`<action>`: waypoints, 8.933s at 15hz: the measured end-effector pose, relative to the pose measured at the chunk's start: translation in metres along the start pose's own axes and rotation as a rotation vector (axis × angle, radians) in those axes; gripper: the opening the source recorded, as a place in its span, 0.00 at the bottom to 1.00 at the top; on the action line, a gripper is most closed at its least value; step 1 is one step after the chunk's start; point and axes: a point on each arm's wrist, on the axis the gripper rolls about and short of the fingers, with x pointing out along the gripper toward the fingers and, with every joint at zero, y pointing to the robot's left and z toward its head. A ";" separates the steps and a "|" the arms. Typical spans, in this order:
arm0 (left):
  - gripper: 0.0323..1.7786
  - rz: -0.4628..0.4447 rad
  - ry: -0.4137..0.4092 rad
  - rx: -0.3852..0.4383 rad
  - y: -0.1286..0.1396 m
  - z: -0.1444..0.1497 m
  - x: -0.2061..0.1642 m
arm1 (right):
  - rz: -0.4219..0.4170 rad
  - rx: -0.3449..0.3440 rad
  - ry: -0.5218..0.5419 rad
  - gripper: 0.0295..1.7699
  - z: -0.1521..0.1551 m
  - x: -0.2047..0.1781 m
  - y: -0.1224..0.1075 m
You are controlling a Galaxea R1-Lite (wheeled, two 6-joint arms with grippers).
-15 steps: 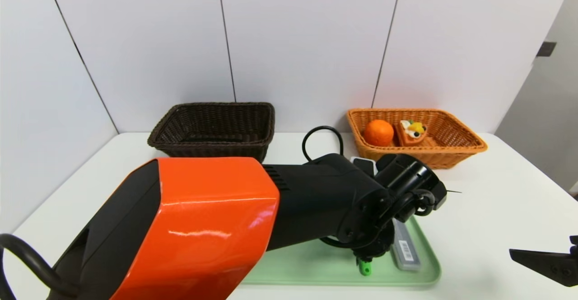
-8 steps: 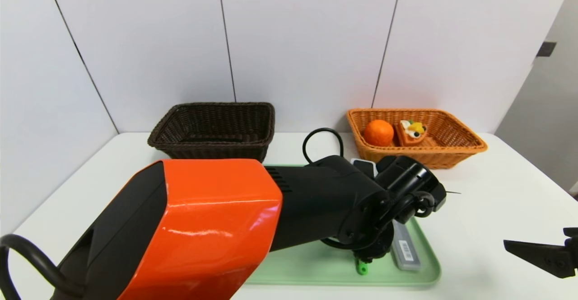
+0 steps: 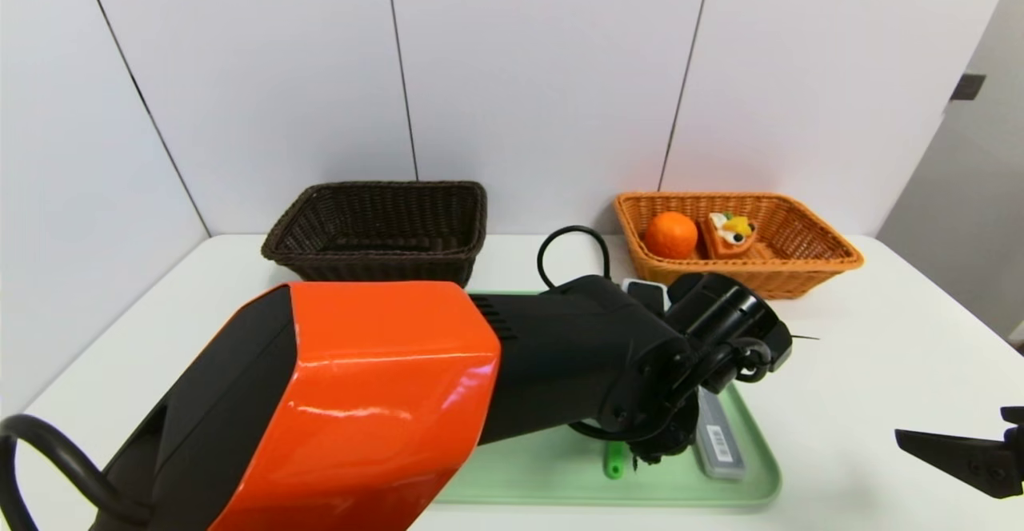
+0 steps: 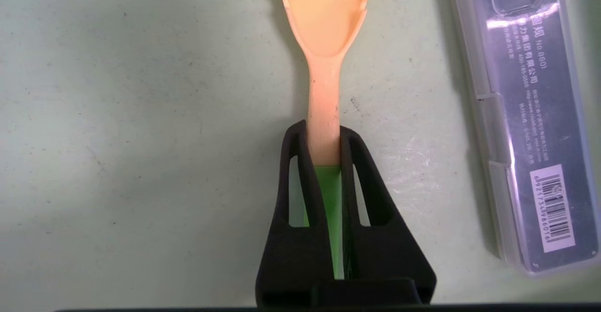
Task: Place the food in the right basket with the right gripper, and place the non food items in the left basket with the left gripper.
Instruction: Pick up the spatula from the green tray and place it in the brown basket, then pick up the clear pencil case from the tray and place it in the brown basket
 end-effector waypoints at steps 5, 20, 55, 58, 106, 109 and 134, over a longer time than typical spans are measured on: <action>0.05 -0.023 -0.029 -0.013 0.003 0.009 -0.016 | 0.000 -0.001 0.004 0.97 -0.004 0.000 0.000; 0.05 -0.016 -0.389 -0.446 0.186 0.133 -0.142 | -0.007 0.008 -0.032 0.97 0.003 -0.006 -0.001; 0.84 -0.040 -0.827 -0.897 0.322 0.184 -0.155 | 0.001 0.169 -0.202 0.97 0.098 0.006 0.008; 0.87 -0.089 -0.896 -0.817 0.314 0.174 -0.221 | -0.025 0.168 -0.172 0.97 0.115 0.026 0.016; 0.95 0.121 -0.224 -0.144 0.304 -0.080 -0.254 | 0.009 0.196 0.784 0.97 0.104 0.192 0.112; 0.95 0.121 -0.220 -0.144 0.304 -0.080 -0.253 | -0.001 0.187 0.783 0.97 0.103 0.194 0.113; 0.95 0.121 -0.235 -0.145 0.304 -0.082 -0.257 | -0.028 0.133 0.792 0.30 0.098 0.193 0.122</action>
